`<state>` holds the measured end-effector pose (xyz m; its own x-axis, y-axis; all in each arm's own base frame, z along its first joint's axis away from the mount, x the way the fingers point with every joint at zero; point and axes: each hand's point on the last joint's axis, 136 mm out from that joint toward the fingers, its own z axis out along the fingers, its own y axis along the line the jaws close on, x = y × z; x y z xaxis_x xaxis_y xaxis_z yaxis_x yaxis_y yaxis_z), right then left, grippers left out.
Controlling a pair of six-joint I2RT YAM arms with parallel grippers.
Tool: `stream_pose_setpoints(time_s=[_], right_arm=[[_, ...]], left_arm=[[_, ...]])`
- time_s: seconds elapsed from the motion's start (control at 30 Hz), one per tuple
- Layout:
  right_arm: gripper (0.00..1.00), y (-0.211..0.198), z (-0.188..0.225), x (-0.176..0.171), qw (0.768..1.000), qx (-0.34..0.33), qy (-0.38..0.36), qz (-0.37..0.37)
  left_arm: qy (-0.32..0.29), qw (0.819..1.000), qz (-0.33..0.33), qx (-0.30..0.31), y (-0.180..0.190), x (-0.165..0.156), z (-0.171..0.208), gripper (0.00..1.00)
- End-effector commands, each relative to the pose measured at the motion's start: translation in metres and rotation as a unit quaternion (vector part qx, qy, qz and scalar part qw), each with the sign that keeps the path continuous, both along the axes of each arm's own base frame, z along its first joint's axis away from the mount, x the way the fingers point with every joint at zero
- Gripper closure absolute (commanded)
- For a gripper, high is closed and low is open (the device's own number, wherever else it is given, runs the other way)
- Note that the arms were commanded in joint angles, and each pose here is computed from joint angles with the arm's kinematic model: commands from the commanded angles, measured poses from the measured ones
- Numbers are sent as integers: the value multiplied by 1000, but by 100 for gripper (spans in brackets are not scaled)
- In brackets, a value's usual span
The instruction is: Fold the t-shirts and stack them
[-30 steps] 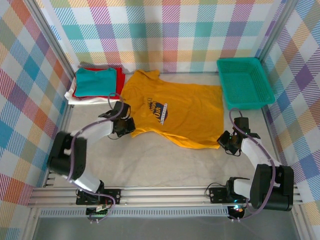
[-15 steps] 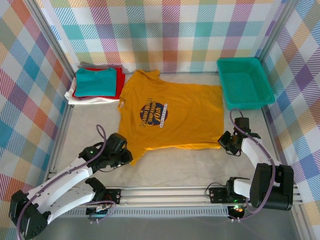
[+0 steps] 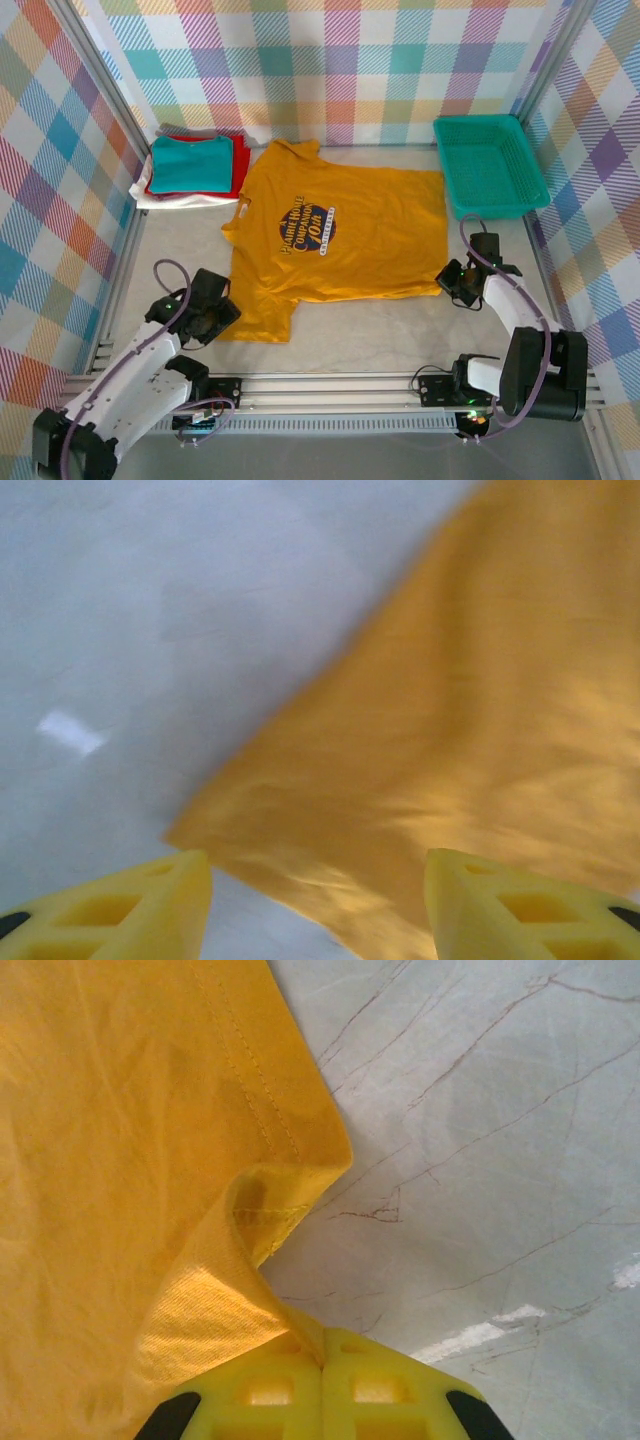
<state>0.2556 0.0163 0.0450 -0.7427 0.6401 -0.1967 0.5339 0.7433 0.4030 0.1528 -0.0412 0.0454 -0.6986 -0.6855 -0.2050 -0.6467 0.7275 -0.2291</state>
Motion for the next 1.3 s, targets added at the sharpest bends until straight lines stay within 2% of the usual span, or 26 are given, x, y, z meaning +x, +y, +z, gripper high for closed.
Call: stream_pose_setpoints(time_s=[0.0, 0.1, 0.17, 0.2, 0.27, 0.33, 0.4, 0.43, 0.53, 0.7, 0.87, 1.17, 1.27], right_arm=[[100, -1, 6, 0, 1000, -3, -12, 9], [100, 1, 2, -5, 1000, 1, -8, 4], [95, 3, -2, -10, 1000, 10, -1, 1], [89, 4, -4, -13, 1000, 14, 4, 0], [84, 7, -5, -18, 1000, 22, 8, -4], [75, 8, -4, -25, 1000, 26, 11, -10], [68, 8, 0, -34, 999, 27, 16, -16], [64, 9, 3, -38, 999, 28, 17, -16], [58, 10, 11, -52, 999, 32, 32, -21], [53, 21, 11, -77, 996, 59, 65, -23], [53, 29, 2, -62, 995, 85, 43, -10], [57, 25, -3, -34, 997, 78, 26, -9], [61, 25, -8, -28, 996, 79, 28, -8]], left_arm=[[20, 1000, 4, -24, -2, 2, -12, 41], [29, 999, -24, -21, -7, 12, -18, 41], [28, 999, -36, -26, -11, 18, -24, 48], [27, 998, -41, -30, -14, 21, -26, 55], [18, 998, -49, -34, -17, 27, -28, 59], [13, 998, -55, -30, -17, 30, -28, 71], [16, 998, -57, -26, -16, 30, -24, 95], [17, 998, -59, -24, -15, 30, -20, 100], [1, 998, -60, -23, -13, 27, 4, 100], [-64, 997, -44, -28, -6, 21, 52, 100], [-62, 997, -43, -31, -7, 22, 45, 100], [-72, 996, -31, -43, -11, 32, 34, 100], [-75, 996, -28, -43, -12, 34, 34, 100]])
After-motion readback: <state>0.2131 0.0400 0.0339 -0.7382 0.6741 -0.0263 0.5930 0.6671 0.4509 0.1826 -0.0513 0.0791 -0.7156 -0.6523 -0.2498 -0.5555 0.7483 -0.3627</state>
